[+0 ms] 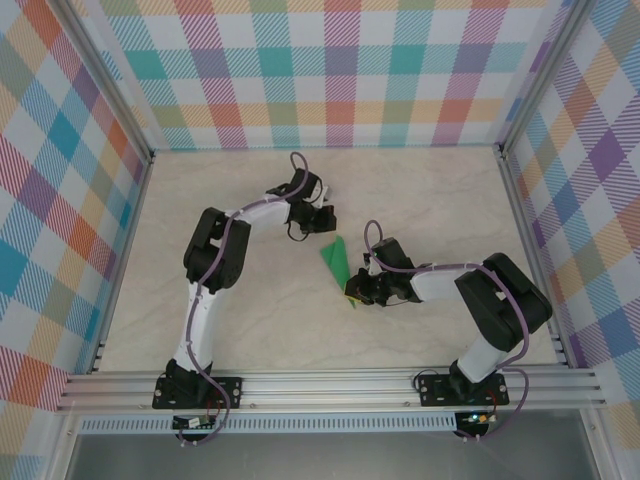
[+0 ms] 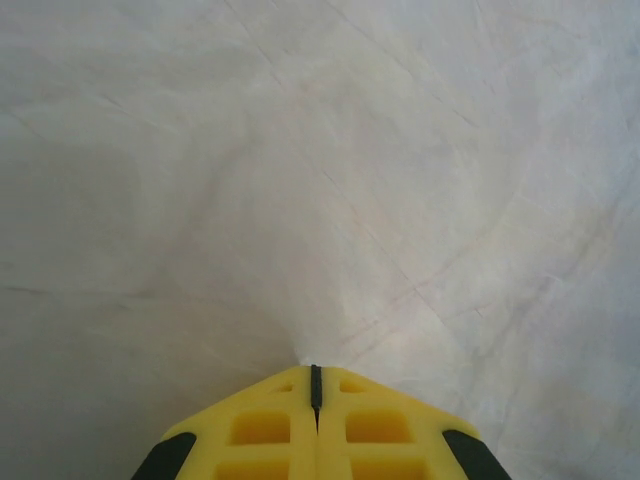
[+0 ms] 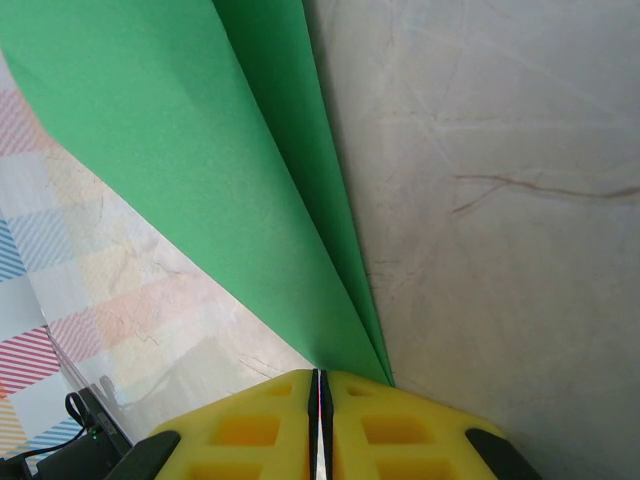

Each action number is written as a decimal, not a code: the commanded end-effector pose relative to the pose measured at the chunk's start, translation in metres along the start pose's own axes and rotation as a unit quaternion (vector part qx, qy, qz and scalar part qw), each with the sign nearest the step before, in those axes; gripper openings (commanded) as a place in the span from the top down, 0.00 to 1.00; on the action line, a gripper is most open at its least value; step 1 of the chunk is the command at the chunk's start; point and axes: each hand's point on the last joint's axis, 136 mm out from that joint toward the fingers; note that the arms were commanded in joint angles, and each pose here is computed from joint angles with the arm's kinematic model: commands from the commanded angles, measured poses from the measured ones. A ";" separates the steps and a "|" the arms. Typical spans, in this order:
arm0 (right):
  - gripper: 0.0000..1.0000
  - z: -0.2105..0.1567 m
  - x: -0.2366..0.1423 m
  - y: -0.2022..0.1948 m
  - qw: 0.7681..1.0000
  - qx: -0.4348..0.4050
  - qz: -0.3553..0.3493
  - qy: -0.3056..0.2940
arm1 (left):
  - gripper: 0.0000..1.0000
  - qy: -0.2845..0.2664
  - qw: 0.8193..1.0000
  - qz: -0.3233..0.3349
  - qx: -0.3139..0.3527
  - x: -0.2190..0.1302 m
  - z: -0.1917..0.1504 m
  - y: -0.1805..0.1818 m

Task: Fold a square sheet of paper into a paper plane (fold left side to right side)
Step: Fold the wing for the fifth time at the center of the table, then turn over the paper plane at the center of the table, then pick up the paper plane at the center of the table.

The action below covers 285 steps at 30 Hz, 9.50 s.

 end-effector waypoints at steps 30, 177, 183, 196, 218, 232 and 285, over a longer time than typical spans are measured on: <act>0.87 -0.025 0.004 -0.062 0.992 0.049 -0.109 0.035 | 1.00 0.045 0.991 -0.117 0.038 -0.040 -0.088 -0.102; 0.76 -0.042 -0.057 -0.016 0.997 -0.027 -0.068 0.026 | 0.92 0.064 0.997 -0.039 0.024 -0.016 -0.079 -0.065; 0.62 -0.015 -0.107 0.005 0.983 -0.127 -0.122 -0.057 | 0.79 0.007 0.993 -0.105 0.057 -0.084 -0.029 -0.134; 0.44 0.025 -0.084 0.046 0.949 -0.235 -0.198 -0.070 | 0.51 -0.156 0.984 0.067 -0.052 -0.212 -0.067 -0.033; 1.00 0.074 -0.055 0.086 0.972 -0.215 -0.072 -0.068 | 0.41 -0.210 0.969 0.109 -0.073 -0.268 -0.116 -0.012; 0.72 0.079 -0.049 -0.013 0.989 -0.113 -0.087 -0.029 | 0.41 -0.209 0.970 0.113 -0.060 -0.268 -0.107 -0.016; 0.93 0.137 -0.037 0.054 0.906 -0.189 -0.378 -0.025 | 0.00 -0.242 0.962 0.126 -0.020 -0.312 -0.147 -0.011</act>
Point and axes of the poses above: each hand's point on the last joint's axis, 136 mm out from that joint toward the fingers, its own x axis out along the fingers, its own y axis along the line the jaws close on, z = x × y, and after that the axes turned 2 degrees about x, right-handed
